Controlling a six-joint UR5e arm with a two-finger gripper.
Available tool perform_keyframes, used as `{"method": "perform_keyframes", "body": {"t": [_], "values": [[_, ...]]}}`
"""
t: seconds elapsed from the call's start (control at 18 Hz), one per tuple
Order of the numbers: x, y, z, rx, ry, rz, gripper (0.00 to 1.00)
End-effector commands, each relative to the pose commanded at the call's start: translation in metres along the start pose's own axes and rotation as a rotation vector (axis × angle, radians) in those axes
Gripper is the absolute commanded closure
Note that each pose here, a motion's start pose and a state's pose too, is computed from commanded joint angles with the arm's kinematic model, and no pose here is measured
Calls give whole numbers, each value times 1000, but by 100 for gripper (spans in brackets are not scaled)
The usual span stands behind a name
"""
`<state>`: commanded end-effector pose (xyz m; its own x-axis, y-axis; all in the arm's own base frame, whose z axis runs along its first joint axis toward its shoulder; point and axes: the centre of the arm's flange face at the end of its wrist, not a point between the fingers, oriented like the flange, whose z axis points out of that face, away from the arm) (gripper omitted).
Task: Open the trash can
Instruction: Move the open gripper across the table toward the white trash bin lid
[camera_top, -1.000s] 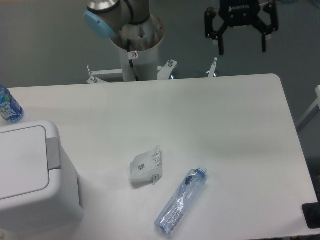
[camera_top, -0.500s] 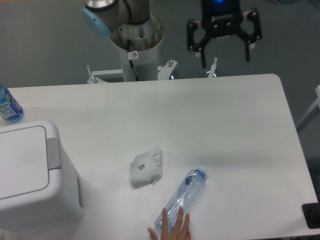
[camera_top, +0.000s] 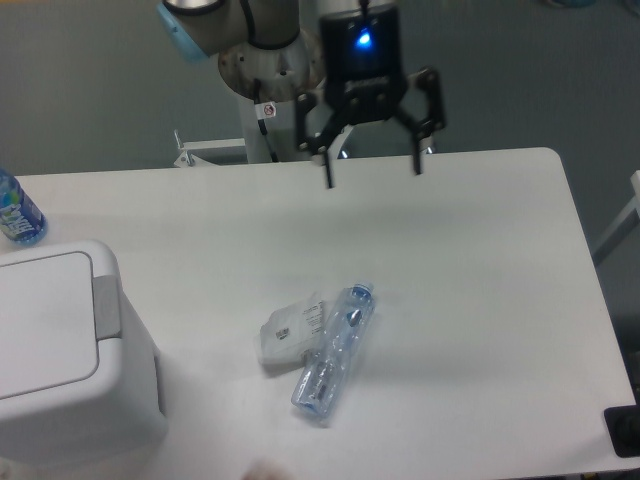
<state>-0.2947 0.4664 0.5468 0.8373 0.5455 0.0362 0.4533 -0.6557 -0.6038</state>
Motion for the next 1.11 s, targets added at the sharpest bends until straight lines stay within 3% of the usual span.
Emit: {"method": "perform_keyframes", "body": {"t": [0.33, 0.44, 0.78, 1.11], "values": [[58, -3, 42, -52, 78, -3, 0], [79, -11, 48, -53, 121, -45, 0], [117, -9, 69, -91, 166, -42, 0], [129, -6, 77, -107, 176, -50, 0]]}}
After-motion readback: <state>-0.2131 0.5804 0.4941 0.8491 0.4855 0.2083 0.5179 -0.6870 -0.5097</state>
